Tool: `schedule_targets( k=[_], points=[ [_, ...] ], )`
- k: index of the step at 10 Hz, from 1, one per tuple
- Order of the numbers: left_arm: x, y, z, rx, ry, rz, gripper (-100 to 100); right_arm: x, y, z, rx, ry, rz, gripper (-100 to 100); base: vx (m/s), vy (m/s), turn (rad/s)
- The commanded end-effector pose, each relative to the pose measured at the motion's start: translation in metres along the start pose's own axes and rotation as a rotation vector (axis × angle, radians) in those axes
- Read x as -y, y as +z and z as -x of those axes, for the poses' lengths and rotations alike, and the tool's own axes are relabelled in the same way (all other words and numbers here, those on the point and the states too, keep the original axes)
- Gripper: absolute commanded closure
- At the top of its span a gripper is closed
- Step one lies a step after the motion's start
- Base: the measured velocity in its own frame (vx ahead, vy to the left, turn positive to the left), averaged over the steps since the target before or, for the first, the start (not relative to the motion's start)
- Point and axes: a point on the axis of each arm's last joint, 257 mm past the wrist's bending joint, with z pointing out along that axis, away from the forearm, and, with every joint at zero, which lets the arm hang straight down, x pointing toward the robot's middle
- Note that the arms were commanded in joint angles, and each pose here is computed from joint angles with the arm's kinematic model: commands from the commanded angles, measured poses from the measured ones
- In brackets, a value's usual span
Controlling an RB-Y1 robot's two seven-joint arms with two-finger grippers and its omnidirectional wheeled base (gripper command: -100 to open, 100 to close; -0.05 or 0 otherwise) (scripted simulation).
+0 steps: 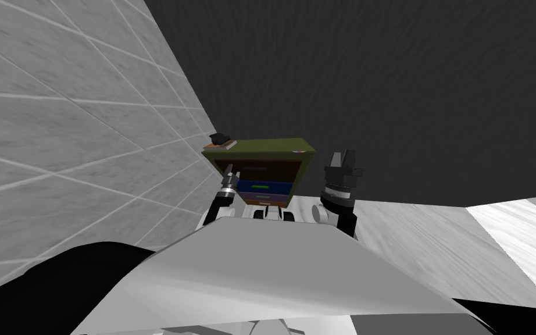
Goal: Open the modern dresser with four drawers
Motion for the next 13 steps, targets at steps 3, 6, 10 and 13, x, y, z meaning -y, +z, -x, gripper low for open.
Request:
schedule_targets(
  k=[3,6,10,13],
  points=[
    [-0.021,-0.003,-0.007,-0.011,-0.005,0.089,-100,0.0,0.0,0.0,0.0,0.0,0.0,0,-0.015,-0.023,-0.065],
    [-0.032,-0.006,-0.011,-0.019,-0.004,0.14,-100,0.0,0.0,0.0,0.0,0.0,0.0,0,-0.019,-0.024,-0.068],
    [-0.03,-0.008,-0.011,-0.02,-0.002,0.148,-100,0.0,0.0,0.0,0.0,0.0,0.0,0,0.028,-0.012,-0.025],
    [-0.026,-0.01,-0.013,-0.025,-0.003,0.146,100,0.0,0.0,0.0,0.0,0.0,0.0,0,-0.084,-0.002,0.017]
  ],
)
